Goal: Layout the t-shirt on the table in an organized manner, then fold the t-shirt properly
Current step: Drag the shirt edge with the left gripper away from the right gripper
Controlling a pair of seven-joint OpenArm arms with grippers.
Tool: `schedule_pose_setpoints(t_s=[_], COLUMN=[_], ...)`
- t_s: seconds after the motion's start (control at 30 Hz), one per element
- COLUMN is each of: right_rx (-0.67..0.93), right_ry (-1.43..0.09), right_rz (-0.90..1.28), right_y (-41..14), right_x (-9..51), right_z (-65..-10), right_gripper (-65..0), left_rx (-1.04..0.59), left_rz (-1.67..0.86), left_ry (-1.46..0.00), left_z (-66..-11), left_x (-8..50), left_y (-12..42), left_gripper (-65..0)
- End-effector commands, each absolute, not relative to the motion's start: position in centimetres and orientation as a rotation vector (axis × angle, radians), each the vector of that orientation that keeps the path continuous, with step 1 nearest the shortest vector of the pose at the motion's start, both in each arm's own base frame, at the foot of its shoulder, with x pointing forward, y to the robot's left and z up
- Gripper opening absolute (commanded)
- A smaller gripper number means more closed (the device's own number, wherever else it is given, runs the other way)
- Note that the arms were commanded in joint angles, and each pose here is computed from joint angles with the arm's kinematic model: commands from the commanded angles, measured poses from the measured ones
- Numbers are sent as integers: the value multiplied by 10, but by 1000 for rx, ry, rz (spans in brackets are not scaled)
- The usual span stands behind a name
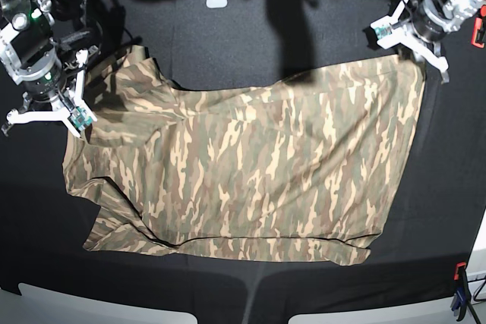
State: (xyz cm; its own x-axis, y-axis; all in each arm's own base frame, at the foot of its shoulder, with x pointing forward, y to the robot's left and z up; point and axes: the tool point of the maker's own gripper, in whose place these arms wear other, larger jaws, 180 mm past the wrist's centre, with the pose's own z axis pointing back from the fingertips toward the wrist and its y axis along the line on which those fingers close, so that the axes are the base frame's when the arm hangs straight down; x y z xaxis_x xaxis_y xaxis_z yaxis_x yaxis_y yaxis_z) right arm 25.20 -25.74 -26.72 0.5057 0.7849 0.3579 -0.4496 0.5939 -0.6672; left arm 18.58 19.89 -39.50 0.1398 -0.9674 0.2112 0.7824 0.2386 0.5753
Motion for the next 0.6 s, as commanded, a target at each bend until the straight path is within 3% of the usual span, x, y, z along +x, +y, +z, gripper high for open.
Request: schedule_pose_setpoints(t_s=[0.0,0.07,0.27,0.4,0.57], right_rx=[-576,-576,-577,-576,-575], right_ry=[-731,-731,-731,-732,-732], right_rz=[800,800,801,801,800], right_y=[-260,-260,-260,-259,-259], right_x=[257,257,258,258,258], right_z=[-255,-255,-255,-255,-255], right_gripper=[-650,-650,-650,-650,-650], left_rx=[376,357,402,495,524], left_rz=[-1321,-1328,-1338,-1343,-1355], left_ry=[-632,-638,-540,-537,-556], left_z=[-391,-397,-419,-420,-417], left_x=[191,189,181,189,194], left_y=[202,202,232,249,250], left_gripper=[-393,-362,-362,-403,-406])
